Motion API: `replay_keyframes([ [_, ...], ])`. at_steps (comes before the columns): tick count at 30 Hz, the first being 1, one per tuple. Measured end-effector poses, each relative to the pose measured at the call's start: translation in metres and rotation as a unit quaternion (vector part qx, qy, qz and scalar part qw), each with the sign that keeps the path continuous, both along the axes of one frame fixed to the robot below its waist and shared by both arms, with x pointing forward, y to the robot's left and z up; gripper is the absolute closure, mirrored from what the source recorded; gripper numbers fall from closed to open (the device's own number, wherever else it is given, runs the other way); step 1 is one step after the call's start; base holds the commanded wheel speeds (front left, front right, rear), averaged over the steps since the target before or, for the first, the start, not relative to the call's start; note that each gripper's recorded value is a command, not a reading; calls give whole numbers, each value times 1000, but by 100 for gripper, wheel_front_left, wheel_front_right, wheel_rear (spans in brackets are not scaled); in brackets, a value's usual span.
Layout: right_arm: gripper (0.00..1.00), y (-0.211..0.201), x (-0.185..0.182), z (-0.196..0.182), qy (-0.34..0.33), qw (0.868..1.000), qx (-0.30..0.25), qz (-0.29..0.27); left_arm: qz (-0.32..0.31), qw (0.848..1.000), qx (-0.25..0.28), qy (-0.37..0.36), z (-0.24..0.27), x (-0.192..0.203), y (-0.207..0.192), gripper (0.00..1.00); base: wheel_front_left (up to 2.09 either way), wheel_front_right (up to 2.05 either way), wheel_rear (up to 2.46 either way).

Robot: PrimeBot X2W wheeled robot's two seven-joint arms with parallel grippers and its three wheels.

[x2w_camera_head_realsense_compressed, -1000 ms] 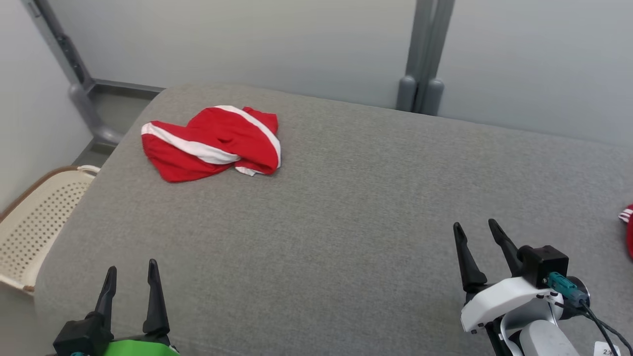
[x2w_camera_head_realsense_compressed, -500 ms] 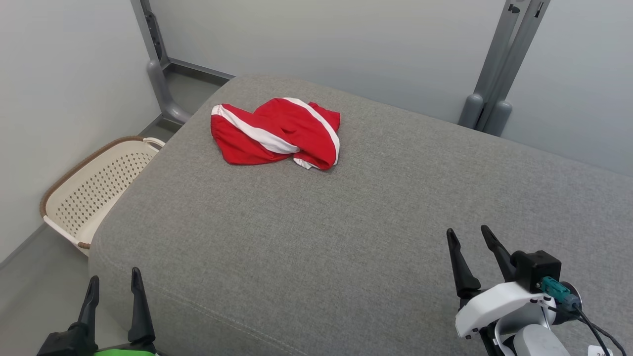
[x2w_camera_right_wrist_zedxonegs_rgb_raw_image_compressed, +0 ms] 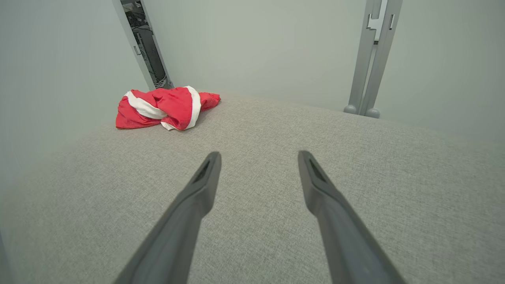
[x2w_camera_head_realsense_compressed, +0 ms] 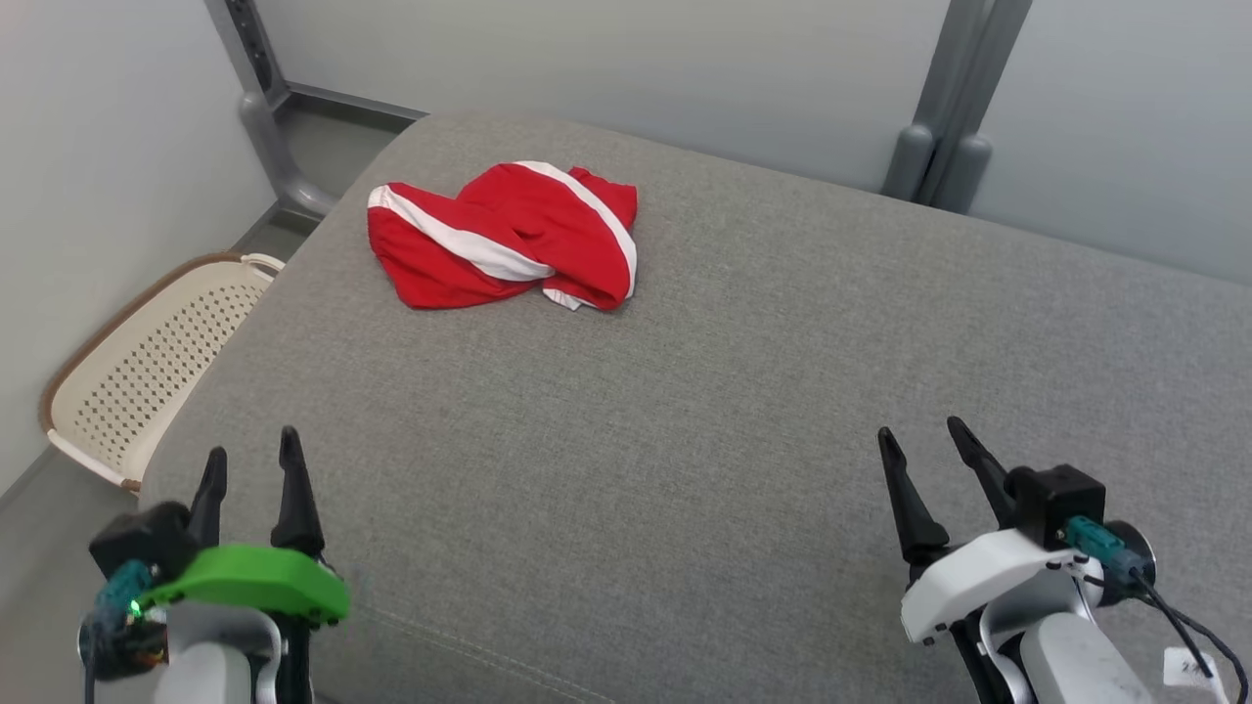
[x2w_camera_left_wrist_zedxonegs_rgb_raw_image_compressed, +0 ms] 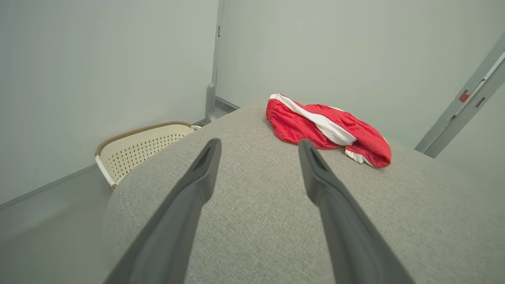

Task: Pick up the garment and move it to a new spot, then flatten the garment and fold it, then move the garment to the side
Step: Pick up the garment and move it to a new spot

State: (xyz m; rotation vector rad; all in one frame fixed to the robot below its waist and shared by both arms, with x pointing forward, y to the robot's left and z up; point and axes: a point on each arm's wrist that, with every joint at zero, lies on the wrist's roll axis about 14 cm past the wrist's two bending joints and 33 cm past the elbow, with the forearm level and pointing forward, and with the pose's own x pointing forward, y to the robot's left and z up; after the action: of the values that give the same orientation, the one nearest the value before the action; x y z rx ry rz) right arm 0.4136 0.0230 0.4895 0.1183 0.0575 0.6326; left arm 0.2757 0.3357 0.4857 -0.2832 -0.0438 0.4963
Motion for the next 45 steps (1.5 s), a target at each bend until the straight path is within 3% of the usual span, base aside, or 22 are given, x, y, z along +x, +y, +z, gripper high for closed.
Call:
replay_keyframes([
  [12,0,-35,32,-3,-6,999,-33,-19,-47,989,-122,64,-6,139,-3,0,0,0,0],
  [24,0,-82,54,-25,8,997,-55,-60,-79,973,-130,171,-34,248,-17,0,0,0,0],
  [29,0,-110,58,-48,36,993,-71,-92,-70,956,-136,251,-84,263,-23,0,0,0,0],
  [37,0,-143,52,-85,83,984,-91,-131,-74,938,-134,310,-138,282,-45,0,0,0,0],
  [38,0,-145,51,-87,86,983,-91,-134,-76,937,-133,314,-142,284,-47,19,0,0,0],
  [39,0,-148,50,-88,87,982,-91,-137,-78,938,-129,313,-144,286,-48,89,0,0,0],
  [40,0,-149,49,-90,89,982,-93,-140,-79,938,-126,312,-145,287,-49,100,0,0,0],
  [45,0,-152,45,-87,90,981,-89,-146,-85,952,-105,274,-123,297,-52,100,0,0,0],
])
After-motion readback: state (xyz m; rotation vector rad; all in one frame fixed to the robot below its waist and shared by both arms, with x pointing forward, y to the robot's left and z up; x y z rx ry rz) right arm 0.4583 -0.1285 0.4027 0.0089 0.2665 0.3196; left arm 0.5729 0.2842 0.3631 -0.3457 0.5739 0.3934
